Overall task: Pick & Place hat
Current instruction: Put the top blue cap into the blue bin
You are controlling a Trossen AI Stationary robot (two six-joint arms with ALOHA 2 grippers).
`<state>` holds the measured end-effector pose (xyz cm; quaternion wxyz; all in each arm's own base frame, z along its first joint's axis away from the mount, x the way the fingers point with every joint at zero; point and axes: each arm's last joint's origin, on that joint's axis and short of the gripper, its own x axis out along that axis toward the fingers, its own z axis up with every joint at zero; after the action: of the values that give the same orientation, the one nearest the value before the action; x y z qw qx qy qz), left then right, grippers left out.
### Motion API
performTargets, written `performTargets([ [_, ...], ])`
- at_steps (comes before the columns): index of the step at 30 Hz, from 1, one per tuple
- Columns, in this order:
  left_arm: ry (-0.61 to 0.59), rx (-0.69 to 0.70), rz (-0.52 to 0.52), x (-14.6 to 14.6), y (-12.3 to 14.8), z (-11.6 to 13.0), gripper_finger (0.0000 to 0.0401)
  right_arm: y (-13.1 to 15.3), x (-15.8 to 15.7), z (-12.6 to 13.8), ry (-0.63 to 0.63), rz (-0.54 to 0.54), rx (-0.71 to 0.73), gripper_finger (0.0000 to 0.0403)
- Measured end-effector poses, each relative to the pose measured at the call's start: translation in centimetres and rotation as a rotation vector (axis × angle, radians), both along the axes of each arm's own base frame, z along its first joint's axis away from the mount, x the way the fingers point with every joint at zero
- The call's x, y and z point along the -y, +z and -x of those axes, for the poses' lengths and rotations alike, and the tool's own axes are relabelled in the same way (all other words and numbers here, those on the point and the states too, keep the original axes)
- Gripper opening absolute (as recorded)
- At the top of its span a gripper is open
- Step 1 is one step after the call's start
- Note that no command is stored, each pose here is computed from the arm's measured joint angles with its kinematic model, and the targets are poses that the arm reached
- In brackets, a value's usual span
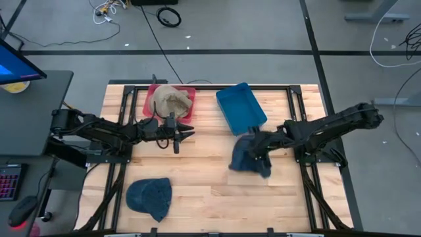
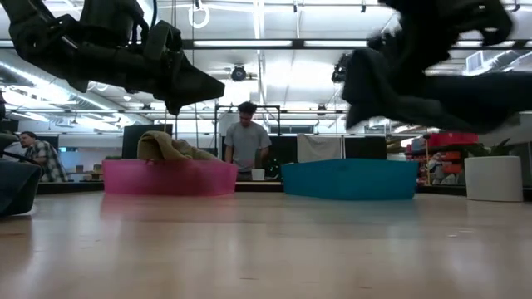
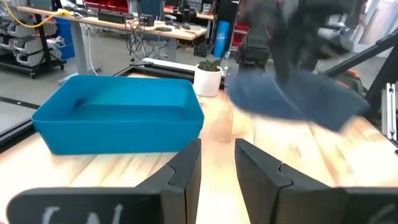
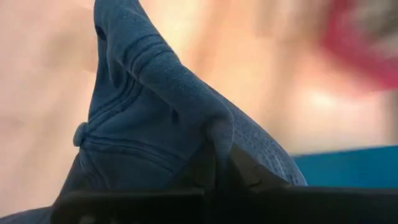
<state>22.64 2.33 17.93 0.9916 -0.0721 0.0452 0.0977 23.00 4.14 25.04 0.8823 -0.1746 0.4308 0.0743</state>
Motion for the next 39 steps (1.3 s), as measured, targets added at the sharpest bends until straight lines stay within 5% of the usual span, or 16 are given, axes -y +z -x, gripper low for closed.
performTargets([
  [7,0.000,0.001,0.000,0.0,0.0,0.0,0.0101,5.8,2.4,-0.7,0.059,0.569,0.037,0.0011],
  [14,0.002,0.008,0.026,0.0,0.0,0.0,0.0101,5.1,8.2,-0.6,0.222,0.795,-0.211,0.0006],
  [21,0.002,0.008,0.026,0.0,0.0,0.0,0.0101,3.7,13.9,-1.8,0.311,0.716,-0.165,0.0006],
  [27,0.005,0.013,0.054,0.0,0.0,0.0,0.0101,-0.4,17.5,-3.6,0.397,0.610,-0.223,0.0005],
  [39,0.006,0.012,0.060,0.0,0.0,0.0,0.0101,-6.2,20.0,-6.7,0.412,0.535,-0.229,0.0042],
])
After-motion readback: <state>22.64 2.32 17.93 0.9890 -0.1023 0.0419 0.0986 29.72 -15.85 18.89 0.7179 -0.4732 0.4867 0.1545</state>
